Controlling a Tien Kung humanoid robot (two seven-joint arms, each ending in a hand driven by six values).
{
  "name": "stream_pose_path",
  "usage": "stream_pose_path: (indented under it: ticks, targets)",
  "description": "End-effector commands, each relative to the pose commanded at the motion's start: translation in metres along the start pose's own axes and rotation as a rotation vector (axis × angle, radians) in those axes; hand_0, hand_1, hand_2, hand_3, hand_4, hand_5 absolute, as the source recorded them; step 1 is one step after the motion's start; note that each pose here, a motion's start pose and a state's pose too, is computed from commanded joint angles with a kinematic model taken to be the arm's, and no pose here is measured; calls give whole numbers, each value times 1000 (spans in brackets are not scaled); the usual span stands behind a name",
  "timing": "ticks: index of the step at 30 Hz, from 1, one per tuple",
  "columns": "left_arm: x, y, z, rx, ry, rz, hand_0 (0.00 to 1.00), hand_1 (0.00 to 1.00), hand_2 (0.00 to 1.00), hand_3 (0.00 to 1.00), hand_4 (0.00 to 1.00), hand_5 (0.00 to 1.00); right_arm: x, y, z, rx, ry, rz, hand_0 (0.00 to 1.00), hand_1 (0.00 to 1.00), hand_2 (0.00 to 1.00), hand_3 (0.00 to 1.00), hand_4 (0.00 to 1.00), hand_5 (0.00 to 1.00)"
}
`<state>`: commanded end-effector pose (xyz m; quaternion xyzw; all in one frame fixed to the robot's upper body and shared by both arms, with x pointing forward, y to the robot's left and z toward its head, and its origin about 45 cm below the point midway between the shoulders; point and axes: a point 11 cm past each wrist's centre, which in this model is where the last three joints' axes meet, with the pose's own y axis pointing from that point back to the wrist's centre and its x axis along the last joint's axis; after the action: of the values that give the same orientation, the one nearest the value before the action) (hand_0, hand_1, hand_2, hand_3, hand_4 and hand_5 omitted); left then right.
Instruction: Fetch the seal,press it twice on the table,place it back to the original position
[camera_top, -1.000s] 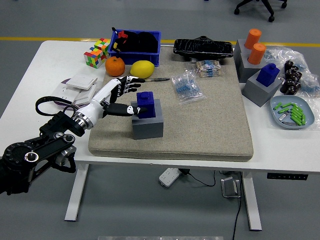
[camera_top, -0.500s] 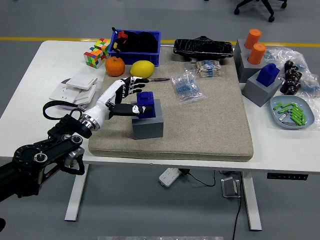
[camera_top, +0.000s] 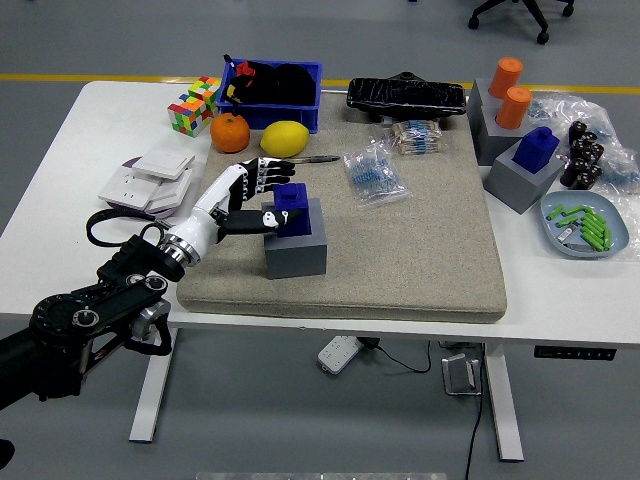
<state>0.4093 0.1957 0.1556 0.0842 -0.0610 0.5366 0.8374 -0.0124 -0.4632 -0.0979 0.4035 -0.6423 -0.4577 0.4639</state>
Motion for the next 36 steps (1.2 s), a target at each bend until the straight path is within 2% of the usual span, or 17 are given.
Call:
stream_pose_path:
  ticks: [7, 8, 13, 14, 19, 20, 25, 26, 36]
  targets:
    - [-2, 3, -7, 19, 5, -6, 725, 702, 640, 653, 879, 2, 0, 0, 0, -2, 4, -1, 739, 687, 663, 624, 737, 517]
    - [-3, 3, -7, 21, 6, -7, 710, 692, 643, 642, 849, 2, 0, 0, 0, -2, 5, -1, 739, 687, 663, 623, 737, 517]
    - [-4, 4, -10, 27, 0, -8, 710, 692, 643, 642, 849, 2, 1, 0, 1, -4, 9, 1, 739, 687, 663, 623, 737, 517]
    - [-4, 4, -10, 28, -2, -7, 684, 649, 573, 586, 749, 2, 1, 0, 1, -4, 9, 1, 742, 687, 663, 623, 738, 518]
    - [-4, 3, -11, 31, -11, -4, 684, 649, 573, 586, 749, 2, 1, 0, 0, -3, 9, 1, 742, 687, 663, 623, 738, 518]
    - [-4, 3, -11, 29, -12, 0, 676, 565, 500, 558, 714, 2, 1, 0, 0, -3, 9, 1, 739, 687, 663, 623, 738, 517]
    - [-2, 3, -14, 27, -12, 19, 676, 565, 500, 558, 714, 2, 2, 0, 1, -5, 12, 2, 739, 687, 663, 623, 738, 517]
    - [-2, 3, -14, 24, -13, 23, 674, 501, 439, 553, 676, 2, 2, 0, 1, -5, 12, 2, 740, 687, 663, 623, 738, 516]
    - [2, 3, -9, -17, -3, 63, 670, 488, 430, 553, 665, 2, 2, 0, 3, -9, 12, 3, 739, 687, 663, 623, 738, 517]
